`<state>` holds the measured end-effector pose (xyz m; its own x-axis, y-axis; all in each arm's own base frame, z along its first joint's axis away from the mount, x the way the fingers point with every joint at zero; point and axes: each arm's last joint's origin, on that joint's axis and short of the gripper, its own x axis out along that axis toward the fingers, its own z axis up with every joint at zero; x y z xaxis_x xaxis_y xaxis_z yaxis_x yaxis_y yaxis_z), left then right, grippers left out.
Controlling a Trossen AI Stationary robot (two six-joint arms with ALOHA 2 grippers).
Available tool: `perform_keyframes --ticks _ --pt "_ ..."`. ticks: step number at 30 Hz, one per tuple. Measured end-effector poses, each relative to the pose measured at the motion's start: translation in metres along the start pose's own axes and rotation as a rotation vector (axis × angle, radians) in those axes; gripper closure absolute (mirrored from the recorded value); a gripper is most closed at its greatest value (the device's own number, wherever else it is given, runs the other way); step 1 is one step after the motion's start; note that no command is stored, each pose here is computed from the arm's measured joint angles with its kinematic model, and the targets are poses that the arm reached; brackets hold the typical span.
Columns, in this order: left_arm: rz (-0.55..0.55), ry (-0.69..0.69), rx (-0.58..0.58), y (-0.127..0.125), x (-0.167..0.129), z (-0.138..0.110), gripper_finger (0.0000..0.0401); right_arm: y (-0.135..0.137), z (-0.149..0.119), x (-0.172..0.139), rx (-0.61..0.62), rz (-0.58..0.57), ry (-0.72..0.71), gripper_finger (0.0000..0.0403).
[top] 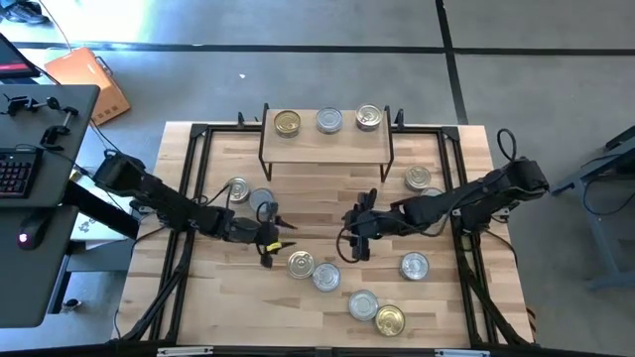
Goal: Stack canned seafood by type on shelf
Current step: Put the top right light green tuna can on the shelf aligned with the other light green can
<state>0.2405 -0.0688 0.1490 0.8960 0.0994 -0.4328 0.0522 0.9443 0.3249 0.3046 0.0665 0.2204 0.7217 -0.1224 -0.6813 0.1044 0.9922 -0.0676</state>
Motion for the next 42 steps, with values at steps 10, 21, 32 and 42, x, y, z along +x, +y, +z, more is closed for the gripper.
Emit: perform_keyframes --ticks 10,21,32,42 --pt "0.077 0.096 -0.048 0.006 -0.009 -0.005 0.0171 -0.001 -0.008 0.001 -0.007 -0.011 0.056 0.0163" --pt "0.077 0.068 -0.055 0.006 -0.009 -0.002 0.0181 -0.017 -0.038 -0.035 0.167 -0.227 0.635 0.0163" --pt "0.075 0.028 -0.032 0.006 -0.008 0.002 0.0181 -0.060 -0.098 -0.041 0.395 -0.585 0.982 0.0202" --pt "0.037 0.025 -0.030 0.006 -0.008 0.002 0.0181 -0.101 -0.128 -0.031 0.476 -0.556 1.106 0.0248"
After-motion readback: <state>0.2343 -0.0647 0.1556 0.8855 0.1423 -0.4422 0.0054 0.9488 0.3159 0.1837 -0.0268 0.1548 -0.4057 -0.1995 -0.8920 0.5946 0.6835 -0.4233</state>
